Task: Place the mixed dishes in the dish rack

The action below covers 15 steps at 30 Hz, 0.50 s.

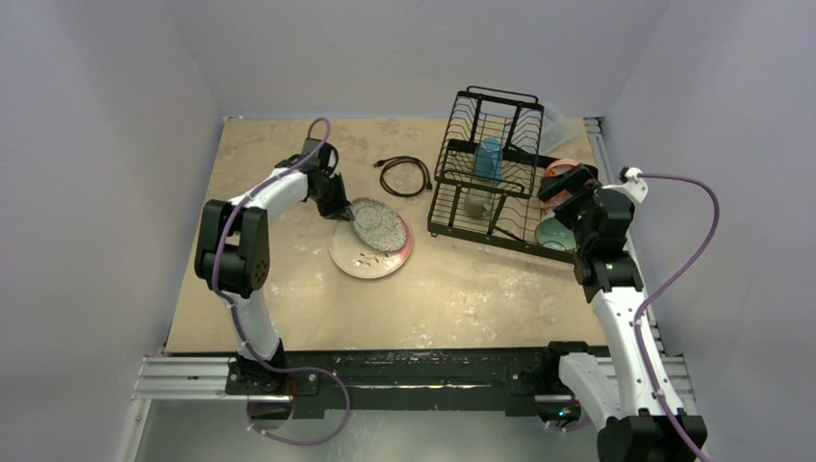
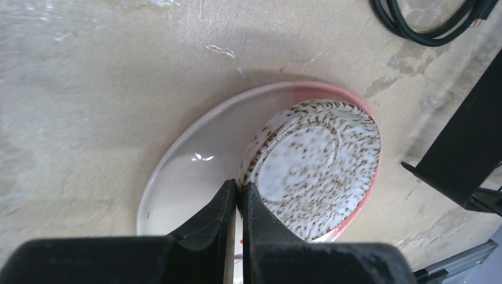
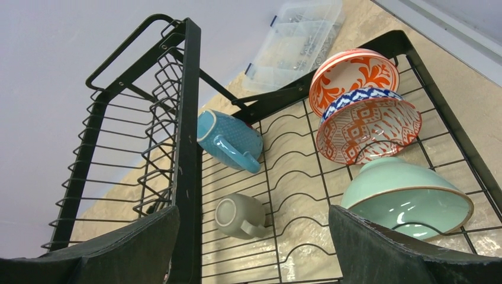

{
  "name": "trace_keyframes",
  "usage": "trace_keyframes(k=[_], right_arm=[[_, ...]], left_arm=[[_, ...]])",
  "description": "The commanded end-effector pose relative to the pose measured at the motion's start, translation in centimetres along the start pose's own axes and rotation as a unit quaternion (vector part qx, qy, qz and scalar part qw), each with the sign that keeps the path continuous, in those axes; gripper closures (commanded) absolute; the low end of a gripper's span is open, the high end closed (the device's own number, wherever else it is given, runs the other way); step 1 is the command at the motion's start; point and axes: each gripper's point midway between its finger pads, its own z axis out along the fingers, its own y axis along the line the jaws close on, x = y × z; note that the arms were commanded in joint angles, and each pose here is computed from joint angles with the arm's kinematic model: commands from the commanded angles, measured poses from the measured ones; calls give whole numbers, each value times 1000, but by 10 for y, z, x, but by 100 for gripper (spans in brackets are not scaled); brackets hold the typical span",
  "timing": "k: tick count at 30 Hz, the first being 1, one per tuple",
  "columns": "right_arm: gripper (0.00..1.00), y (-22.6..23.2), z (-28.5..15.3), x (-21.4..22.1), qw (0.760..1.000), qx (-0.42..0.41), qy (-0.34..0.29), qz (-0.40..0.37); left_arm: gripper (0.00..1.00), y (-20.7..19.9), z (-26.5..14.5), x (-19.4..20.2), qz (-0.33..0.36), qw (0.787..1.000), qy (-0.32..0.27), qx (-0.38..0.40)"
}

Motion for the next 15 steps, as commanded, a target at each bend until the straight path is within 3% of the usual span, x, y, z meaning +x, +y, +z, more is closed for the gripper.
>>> trace_keyframes(k=[1, 8, 15], right_arm=[[1, 10, -11, -19, 1000, -12, -24, -13], [1, 30, -15, -25, 998, -56, -21, -31], [1, 55, -19, -21, 992, -123, -3, -38]], left_arm=[[100, -28, -68, -40, 40, 994, -102, 26], [100, -47, -137, -52, 65, 978, -190, 63], [100, -54, -217, -58, 100, 941, -313, 79]])
